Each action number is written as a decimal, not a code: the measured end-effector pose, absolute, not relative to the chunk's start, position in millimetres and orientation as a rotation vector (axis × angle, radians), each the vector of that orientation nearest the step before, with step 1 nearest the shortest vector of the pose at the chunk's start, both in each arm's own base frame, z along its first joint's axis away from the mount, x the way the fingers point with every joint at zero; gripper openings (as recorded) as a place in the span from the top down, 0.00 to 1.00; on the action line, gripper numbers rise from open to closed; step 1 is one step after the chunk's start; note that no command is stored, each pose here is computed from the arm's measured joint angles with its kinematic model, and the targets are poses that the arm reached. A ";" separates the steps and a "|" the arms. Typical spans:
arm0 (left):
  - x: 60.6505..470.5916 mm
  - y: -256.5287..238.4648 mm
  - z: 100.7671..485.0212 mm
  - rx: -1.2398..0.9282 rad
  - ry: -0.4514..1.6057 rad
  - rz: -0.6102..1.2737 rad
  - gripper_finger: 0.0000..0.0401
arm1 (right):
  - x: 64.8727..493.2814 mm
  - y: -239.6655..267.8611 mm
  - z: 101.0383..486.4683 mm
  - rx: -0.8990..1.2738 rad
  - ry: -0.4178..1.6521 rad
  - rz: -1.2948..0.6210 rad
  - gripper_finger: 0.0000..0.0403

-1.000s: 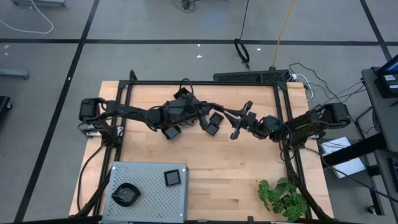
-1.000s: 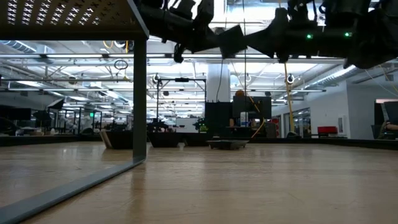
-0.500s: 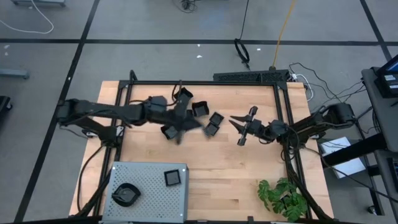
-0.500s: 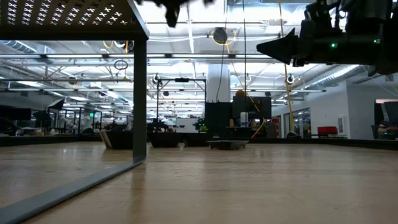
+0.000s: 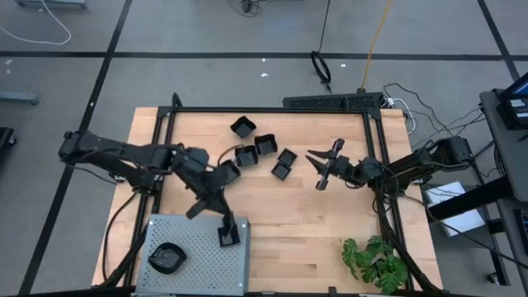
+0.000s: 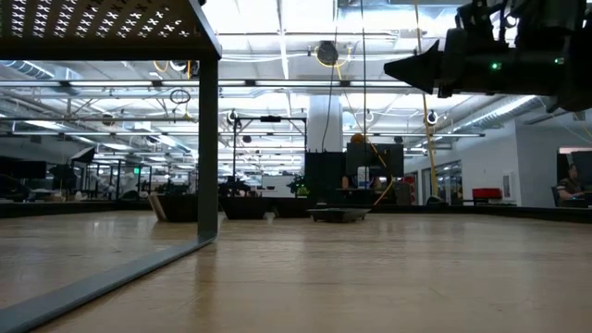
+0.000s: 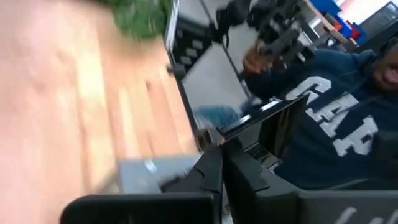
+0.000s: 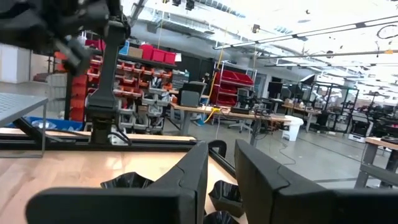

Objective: Pick & Place Mini shaped plates
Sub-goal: Stack the square plate on top of the other square plate on the shelf

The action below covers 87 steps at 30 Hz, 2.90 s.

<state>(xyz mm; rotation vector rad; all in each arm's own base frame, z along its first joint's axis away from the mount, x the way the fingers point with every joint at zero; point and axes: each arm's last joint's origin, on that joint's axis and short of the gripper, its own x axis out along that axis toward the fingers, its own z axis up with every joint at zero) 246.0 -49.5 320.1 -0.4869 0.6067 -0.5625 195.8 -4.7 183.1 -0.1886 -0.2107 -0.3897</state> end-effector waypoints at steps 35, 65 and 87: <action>277.8 -61.0 273.8 -0.625 1.050 -0.514 0.92 | 196.5 -8.5 180.7 -0.152 -0.192 -0.398 0.82; 227.7 -6.7 347.5 -0.306 0.537 -0.106 0.86 | 196.8 -9.6 179.8 -0.129 -0.186 -0.401 0.82; 188.3 49.9 265.4 -0.118 -0.139 -0.027 0.86 | 198.4 -9.5 174.6 0.035 -0.162 -0.384 0.83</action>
